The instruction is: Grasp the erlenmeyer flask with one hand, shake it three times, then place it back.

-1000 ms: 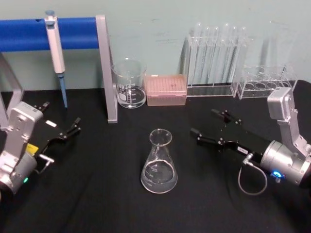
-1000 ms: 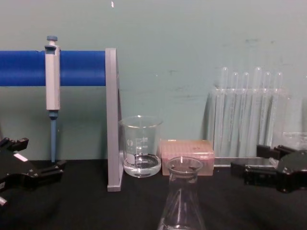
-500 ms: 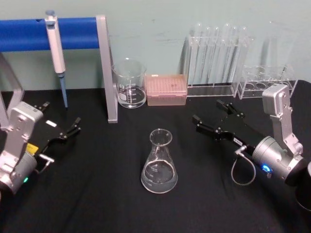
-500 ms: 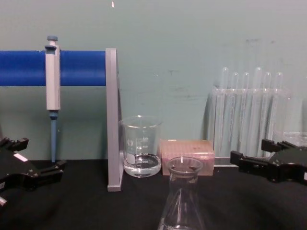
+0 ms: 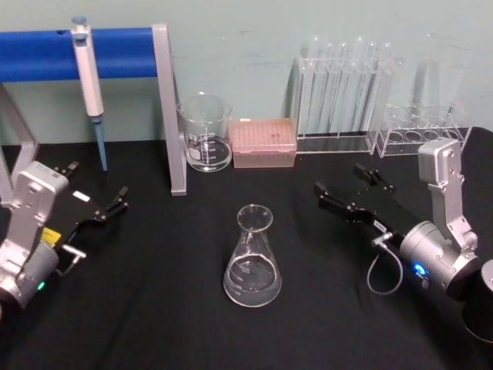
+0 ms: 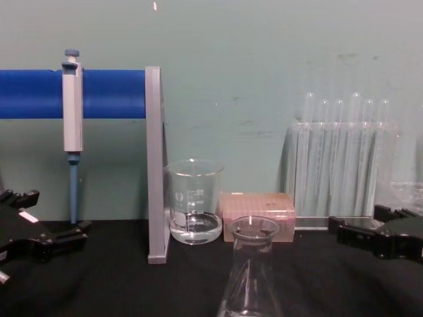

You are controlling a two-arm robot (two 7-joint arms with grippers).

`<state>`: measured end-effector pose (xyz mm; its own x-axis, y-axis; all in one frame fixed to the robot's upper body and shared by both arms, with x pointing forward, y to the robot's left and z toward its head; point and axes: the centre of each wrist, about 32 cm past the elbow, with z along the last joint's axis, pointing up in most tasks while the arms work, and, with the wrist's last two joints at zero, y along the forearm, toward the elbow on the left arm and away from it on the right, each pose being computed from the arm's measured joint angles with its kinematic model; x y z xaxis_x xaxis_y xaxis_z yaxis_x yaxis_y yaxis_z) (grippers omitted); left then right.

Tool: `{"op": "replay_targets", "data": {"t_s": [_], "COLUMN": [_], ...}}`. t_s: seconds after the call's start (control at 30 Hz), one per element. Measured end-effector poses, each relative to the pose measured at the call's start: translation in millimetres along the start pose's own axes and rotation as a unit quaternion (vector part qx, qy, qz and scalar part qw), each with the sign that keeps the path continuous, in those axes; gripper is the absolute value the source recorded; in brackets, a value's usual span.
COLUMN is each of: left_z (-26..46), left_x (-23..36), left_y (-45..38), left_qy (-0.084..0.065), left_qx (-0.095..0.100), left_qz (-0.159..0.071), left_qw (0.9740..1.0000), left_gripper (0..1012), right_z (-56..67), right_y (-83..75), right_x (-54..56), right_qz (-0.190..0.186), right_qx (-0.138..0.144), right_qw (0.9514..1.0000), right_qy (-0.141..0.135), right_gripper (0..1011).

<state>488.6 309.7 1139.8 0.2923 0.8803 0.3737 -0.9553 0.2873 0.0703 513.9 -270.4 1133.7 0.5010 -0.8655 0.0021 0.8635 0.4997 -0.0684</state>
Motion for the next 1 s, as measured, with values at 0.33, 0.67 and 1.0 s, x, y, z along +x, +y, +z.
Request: {"op": "replay_targets", "data": {"t_s": [0.33,0.67,1.0], "left_z": [0.0,0.0,0.0], "left_x": [0.0,0.0,0.0], "left_y": [0.0,0.0,0.0], "left_qy": [0.0,0.0,0.0], "left_qx": [0.0,0.0,0.0], "left_qz": [0.0,0.0,0.0], "left_qw": [1.0,1.0,1.0], "left_gripper": [1001,1001,1001], "right_z": [-2.2,-2.4,-2.2], "right_y": [3.1,3.0,2.9], "right_x": [0.4,0.5,0.0], "right_qz": [-0.002,-0.002,-0.003], "right_qx": [-0.009,-0.01,-0.009], "right_qw": [1.0,0.9999,1.0], "right_qy": [0.002,0.002,0.001], "right_gripper": [1003,1003,1003]}}
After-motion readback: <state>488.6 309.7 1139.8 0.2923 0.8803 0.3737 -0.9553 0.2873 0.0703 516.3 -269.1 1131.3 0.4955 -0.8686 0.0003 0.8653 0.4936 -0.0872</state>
